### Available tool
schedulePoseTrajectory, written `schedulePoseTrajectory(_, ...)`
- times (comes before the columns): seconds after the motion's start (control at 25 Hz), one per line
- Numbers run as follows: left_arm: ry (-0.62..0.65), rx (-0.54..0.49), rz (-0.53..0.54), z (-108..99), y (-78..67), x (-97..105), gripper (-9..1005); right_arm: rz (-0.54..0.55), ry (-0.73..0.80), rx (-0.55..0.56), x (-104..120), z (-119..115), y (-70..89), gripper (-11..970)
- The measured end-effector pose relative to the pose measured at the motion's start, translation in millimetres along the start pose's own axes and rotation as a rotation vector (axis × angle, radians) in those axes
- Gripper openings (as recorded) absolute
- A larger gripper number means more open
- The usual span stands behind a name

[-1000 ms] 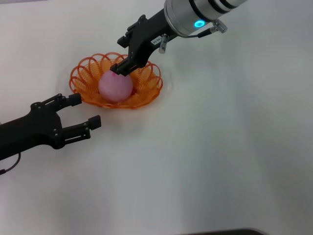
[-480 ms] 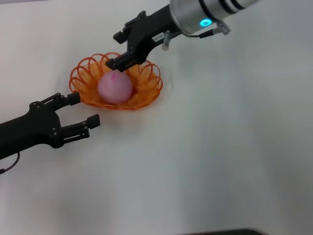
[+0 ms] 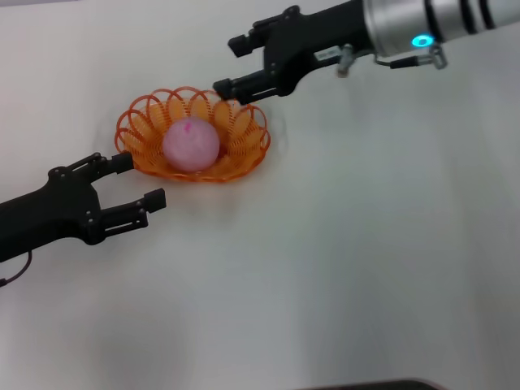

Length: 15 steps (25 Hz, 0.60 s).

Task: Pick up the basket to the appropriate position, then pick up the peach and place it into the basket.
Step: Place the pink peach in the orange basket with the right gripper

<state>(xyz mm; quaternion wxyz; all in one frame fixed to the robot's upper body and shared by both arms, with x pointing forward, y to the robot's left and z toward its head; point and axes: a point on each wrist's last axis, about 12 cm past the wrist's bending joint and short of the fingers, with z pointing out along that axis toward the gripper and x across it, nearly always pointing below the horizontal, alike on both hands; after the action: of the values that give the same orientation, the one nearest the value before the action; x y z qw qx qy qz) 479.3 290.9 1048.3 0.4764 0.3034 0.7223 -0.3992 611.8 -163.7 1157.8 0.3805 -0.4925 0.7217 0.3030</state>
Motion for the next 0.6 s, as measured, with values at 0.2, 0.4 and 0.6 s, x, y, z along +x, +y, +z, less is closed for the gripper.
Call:
schedulePoseTrajectory(0.2, -0.003, 0.001, 0.003, -0.5, 0.4, -1.2, 878, 0.033, -0.059, -0.002, 15.3, -25.3, 0.2, 746)
schedulePoseTrajectory(0.4, -0.004, 0.000, 0.003, -0.6, 0.4, -1.4, 877, 0.055, -0.082, -0.004, 26.9, -41.2, 2.7, 745)
schedulePoseTrajectory(0.6, -0.008, -0.005, 0.001, -1.6, 0.6, -1.1, 877, 0.072, -0.099, -0.002, 40.1, -52.2, 6.1, 746)
